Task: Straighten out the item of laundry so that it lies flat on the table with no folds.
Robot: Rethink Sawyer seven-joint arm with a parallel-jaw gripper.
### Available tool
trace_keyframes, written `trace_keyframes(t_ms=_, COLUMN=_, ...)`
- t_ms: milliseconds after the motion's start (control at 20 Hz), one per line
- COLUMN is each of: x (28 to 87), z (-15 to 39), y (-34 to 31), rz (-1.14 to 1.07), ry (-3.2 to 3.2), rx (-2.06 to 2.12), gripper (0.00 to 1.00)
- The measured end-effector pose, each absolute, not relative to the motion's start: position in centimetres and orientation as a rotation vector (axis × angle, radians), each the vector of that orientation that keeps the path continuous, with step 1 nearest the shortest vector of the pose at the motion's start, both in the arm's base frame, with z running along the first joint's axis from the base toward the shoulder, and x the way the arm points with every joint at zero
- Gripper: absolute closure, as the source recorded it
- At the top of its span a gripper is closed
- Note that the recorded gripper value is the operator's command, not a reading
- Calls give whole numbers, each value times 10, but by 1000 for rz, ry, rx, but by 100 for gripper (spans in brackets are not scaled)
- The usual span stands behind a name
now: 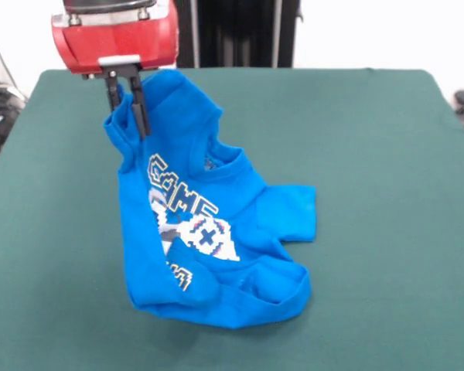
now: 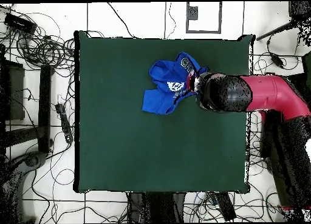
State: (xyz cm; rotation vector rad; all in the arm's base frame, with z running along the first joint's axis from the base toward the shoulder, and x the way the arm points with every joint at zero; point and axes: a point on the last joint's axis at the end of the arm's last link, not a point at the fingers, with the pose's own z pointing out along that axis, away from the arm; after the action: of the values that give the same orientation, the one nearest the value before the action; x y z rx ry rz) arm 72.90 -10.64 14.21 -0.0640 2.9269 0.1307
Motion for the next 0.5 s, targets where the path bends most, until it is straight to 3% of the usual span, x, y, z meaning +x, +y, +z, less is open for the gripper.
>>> trace_keyframes(t_ms=500, x=725, z=120, y=-104, rz=214, ry=2938, rx=-75, gripper=100)
